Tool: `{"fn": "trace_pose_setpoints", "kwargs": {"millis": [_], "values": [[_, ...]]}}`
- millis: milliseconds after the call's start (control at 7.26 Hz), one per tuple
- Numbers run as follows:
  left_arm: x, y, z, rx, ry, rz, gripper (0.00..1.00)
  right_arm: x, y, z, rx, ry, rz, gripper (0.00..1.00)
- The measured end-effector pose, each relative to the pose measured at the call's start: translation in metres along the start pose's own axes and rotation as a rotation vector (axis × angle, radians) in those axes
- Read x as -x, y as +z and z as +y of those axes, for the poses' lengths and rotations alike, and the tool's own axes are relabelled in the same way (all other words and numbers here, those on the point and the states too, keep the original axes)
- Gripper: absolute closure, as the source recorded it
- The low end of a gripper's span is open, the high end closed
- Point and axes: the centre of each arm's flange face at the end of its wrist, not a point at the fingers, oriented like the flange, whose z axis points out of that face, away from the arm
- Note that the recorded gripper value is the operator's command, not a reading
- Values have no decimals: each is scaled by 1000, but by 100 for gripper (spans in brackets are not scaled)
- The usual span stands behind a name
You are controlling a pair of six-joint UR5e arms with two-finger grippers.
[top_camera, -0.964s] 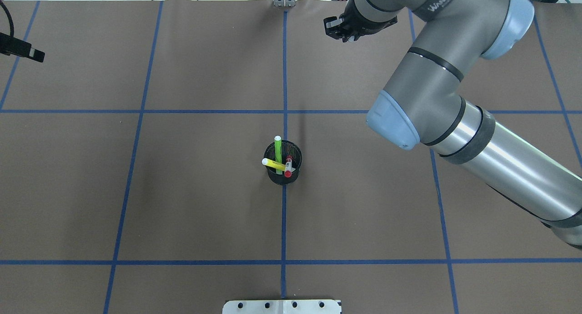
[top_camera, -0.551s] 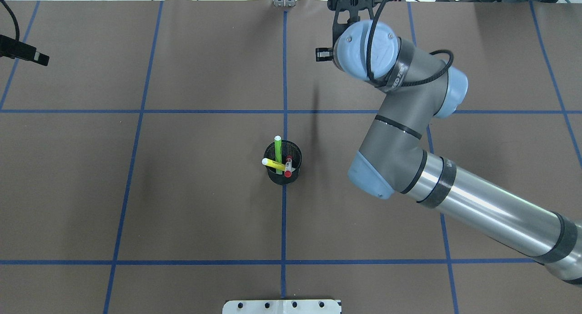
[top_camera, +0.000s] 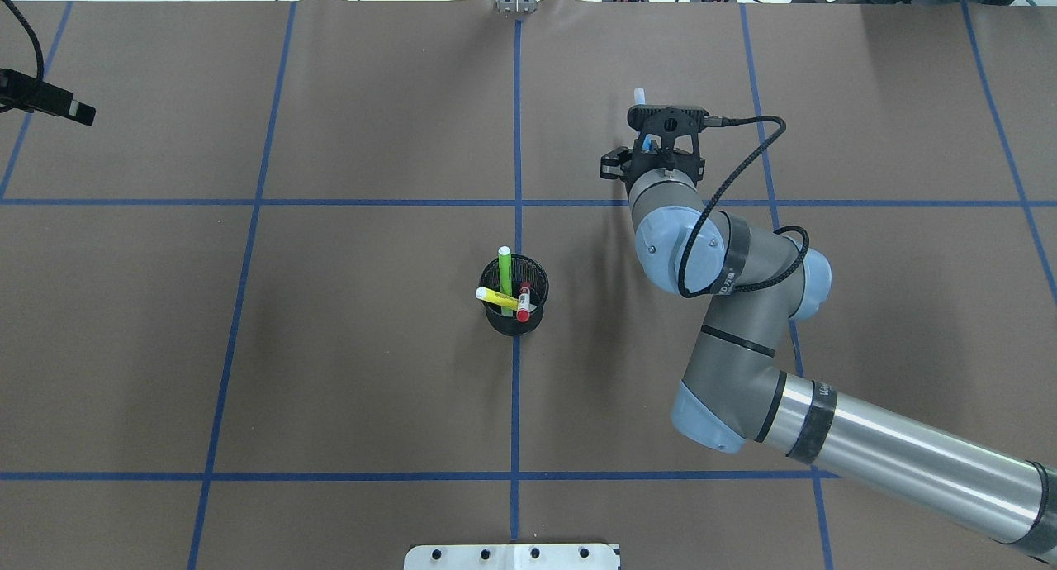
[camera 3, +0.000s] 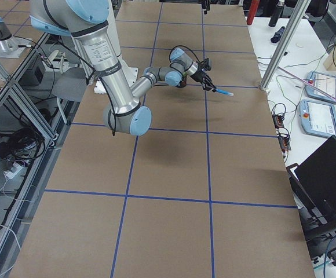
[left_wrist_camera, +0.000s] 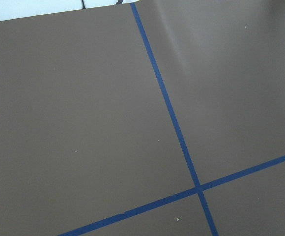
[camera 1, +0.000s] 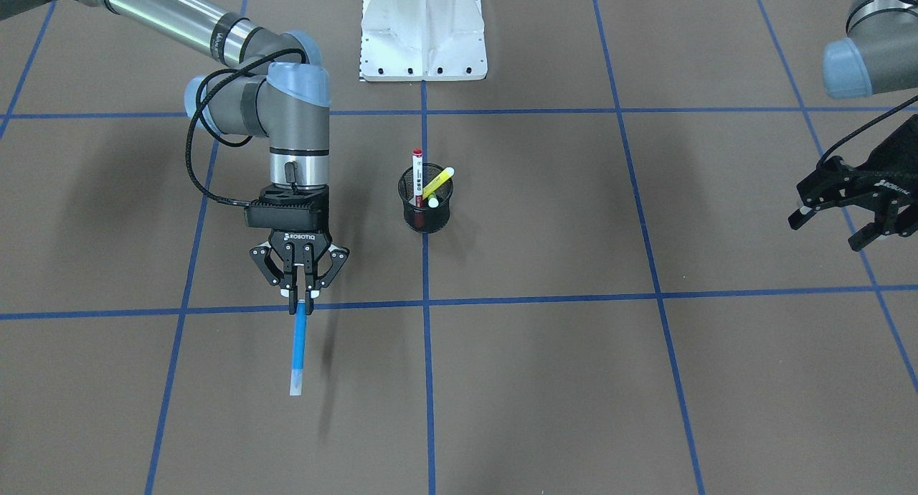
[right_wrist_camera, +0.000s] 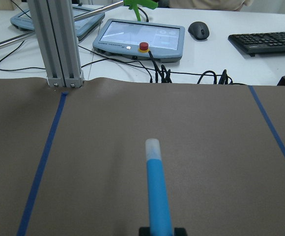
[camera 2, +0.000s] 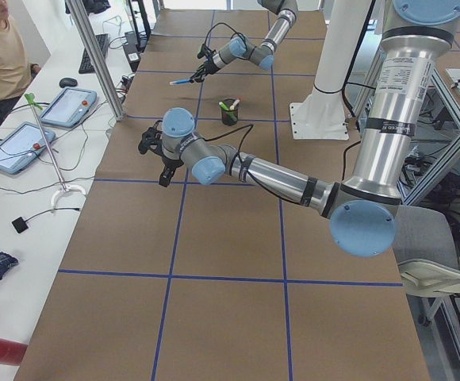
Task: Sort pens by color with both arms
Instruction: 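Lower the blue highlighter onto the table beyond the cup and release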
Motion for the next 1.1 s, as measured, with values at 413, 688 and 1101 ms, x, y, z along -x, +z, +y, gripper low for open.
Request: {"fn": "trace_pose_setpoints", "kwargs": {"millis": [413,688,1101], "values": [[-2,0,0,-1,3,1,0,-23,28,29,-13,-17,-17,74],[-3,-1,-1,-3,5,2,0,-24,30,32,-9,-81,-17,2],[-4,-1,-3,-4,7,3,0,-18,27,27,0,-117,-34,2]]}}
